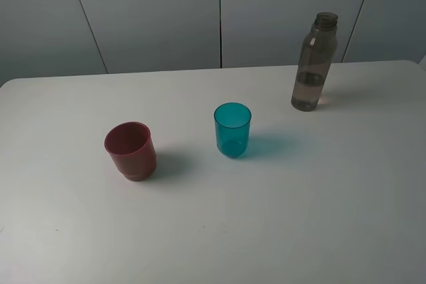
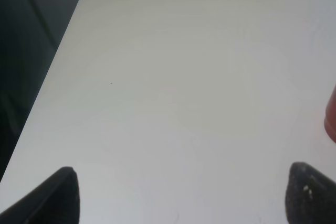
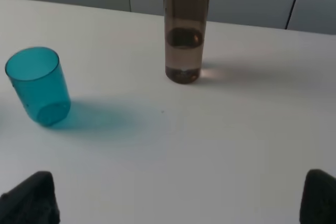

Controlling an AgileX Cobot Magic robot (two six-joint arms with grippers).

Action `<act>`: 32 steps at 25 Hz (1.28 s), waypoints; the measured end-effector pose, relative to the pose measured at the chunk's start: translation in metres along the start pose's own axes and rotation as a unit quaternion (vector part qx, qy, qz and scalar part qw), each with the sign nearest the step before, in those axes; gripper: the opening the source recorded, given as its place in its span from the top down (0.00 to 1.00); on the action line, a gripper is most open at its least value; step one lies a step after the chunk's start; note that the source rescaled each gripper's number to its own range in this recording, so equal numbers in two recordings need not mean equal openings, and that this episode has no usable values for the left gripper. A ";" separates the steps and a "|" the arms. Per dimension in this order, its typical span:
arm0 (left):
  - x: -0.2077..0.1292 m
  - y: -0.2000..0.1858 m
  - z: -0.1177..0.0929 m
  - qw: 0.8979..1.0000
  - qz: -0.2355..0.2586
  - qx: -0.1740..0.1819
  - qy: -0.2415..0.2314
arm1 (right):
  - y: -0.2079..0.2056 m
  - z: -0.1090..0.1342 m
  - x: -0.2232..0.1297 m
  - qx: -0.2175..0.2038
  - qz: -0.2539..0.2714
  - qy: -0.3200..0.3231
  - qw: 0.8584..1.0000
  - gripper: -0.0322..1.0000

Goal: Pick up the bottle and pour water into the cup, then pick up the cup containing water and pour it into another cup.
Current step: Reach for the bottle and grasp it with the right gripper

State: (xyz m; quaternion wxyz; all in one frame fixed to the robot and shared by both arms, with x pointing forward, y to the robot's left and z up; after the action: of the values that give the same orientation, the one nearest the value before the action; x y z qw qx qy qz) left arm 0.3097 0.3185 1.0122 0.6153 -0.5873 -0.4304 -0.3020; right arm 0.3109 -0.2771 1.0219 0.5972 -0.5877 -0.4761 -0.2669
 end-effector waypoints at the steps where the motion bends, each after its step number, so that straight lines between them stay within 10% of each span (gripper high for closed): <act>1: 0.000 0.000 0.000 1.000 0.000 0.000 0.000 | 0.000 -0.002 0.008 -0.001 -0.005 0.000 1.000 0.00; 13: 0.000 0.000 0.000 1.000 0.000 0.000 0.000 | 0.077 -0.039 0.123 -0.031 -0.049 -0.002 0.998 0.00; 21: 0.000 0.000 0.000 1.000 0.000 0.000 0.000 | 0.174 -0.030 0.090 0.008 0.072 -0.007 0.997 0.00; 32: 0.000 0.000 0.000 1.000 0.000 0.000 0.000 | 0.259 -0.021 0.047 0.007 0.080 -0.015 0.997 0.00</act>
State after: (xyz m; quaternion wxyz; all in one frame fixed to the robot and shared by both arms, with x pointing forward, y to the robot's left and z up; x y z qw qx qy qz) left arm 0.3097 0.3187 1.0122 0.6156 -0.5871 -0.4304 -0.3020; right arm 0.5625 -0.2433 0.9501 0.6140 -0.6236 -0.4379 -0.2058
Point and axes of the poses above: a point on each arm's last joint axis where the gripper is mounted, y pointing out along that axis toward the gripper, z along the wrist's bending axis when the last joint is at zero, x = y × z, the point moved 9 cm from there along y, pointing out along that axis toward the gripper, and after that the axes turned 8 degrees about -y, right-handed, at the moved point
